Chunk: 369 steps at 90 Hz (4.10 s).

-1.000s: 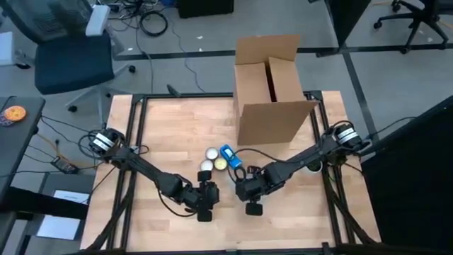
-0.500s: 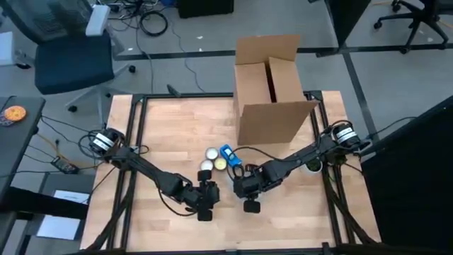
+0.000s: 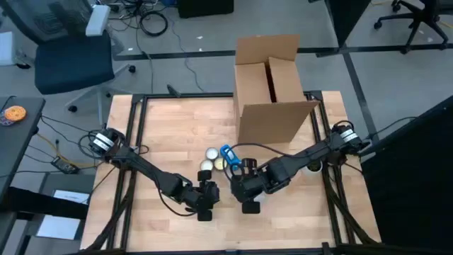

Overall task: Wrap mug
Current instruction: Put the wrapped purple mug into the brown cardboard box

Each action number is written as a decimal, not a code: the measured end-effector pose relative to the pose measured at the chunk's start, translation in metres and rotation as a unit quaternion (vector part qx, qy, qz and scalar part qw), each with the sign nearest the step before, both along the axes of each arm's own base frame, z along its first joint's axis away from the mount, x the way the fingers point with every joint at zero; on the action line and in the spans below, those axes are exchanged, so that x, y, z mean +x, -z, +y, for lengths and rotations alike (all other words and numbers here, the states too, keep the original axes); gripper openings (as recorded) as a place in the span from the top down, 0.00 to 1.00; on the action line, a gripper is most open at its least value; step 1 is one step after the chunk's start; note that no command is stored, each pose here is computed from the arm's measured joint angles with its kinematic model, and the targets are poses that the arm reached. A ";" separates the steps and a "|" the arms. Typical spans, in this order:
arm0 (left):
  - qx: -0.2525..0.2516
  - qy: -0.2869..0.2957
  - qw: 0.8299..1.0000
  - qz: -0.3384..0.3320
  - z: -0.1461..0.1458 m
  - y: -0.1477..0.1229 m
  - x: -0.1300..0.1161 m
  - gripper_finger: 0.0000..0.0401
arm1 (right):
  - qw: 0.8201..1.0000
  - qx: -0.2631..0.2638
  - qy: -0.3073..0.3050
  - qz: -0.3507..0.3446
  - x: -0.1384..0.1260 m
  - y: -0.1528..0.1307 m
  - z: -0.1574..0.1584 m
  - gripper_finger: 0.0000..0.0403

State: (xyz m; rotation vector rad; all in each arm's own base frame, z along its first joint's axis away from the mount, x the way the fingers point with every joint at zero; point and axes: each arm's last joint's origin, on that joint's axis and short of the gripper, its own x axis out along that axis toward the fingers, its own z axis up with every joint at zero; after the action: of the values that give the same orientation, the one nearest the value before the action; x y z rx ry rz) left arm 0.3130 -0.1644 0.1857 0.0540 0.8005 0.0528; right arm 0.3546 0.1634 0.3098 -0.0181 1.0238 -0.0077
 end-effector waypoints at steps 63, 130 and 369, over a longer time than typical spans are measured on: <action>0.001 0.001 1.000 0.000 0.000 0.000 0.000 0.62 | 0.989 -0.067 -0.064 0.119 0.002 0.058 0.037 0.51; 0.005 0.014 0.999 0.049 0.003 0.001 -0.007 0.62 | 0.965 -0.074 -0.057 0.244 0.034 0.135 0.010 0.58; 0.001 -0.046 0.991 0.127 -0.023 -0.044 -0.036 0.62 | 0.955 0.015 0.267 0.127 -0.065 -0.012 -0.245 0.96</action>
State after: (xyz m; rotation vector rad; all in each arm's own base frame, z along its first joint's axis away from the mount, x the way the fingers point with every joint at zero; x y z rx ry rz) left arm 0.2769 -0.1873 0.2293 0.0262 1.0582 0.1370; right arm 0.2901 -0.0816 0.3218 0.2942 1.2605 -0.4944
